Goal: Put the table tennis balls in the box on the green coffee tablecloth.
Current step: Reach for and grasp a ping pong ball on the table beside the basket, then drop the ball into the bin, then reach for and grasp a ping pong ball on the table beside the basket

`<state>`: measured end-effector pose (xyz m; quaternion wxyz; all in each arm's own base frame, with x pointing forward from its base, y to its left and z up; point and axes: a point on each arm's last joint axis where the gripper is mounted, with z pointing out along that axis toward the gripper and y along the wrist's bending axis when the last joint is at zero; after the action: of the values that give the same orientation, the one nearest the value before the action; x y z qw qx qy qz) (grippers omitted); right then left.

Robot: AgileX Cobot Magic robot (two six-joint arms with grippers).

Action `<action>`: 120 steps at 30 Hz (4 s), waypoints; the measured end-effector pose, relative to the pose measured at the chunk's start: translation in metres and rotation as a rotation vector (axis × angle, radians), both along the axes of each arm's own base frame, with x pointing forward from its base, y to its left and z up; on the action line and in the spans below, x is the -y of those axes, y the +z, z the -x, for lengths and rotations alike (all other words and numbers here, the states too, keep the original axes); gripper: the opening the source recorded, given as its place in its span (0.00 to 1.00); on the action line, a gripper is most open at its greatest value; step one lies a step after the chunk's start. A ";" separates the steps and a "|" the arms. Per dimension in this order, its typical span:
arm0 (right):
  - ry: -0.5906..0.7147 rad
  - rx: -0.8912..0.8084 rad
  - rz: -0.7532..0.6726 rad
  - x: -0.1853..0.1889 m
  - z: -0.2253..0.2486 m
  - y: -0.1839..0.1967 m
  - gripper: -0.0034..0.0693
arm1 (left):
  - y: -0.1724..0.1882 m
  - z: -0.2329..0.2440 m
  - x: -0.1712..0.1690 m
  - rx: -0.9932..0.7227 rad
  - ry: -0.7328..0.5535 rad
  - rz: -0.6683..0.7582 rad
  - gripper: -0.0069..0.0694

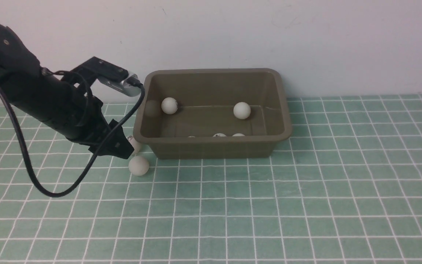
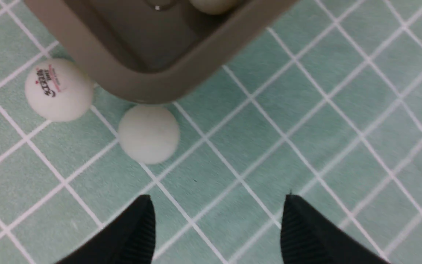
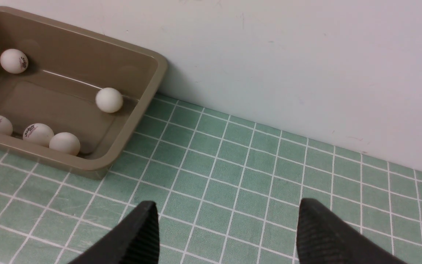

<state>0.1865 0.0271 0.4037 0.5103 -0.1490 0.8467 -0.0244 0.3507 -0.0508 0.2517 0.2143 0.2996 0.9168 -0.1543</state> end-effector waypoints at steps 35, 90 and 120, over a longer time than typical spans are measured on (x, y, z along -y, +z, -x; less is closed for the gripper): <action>-0.001 0.002 -0.003 0.000 0.000 0.000 0.68 | -0.102 -0.053 0.005 0.034 0.042 0.052 0.68; 0.007 0.060 -0.001 0.000 -0.002 0.005 0.68 | 0.019 -0.063 -0.021 0.417 0.011 0.112 0.74; 0.016 0.045 -0.006 -0.001 -0.002 0.004 0.68 | -0.072 -0.080 -0.063 0.391 -0.337 -0.046 0.66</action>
<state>0.1882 0.0284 0.4074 0.5299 -0.1535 0.8338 -0.0212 0.4308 0.0123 0.1798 0.3517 0.4773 0.7983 -0.1061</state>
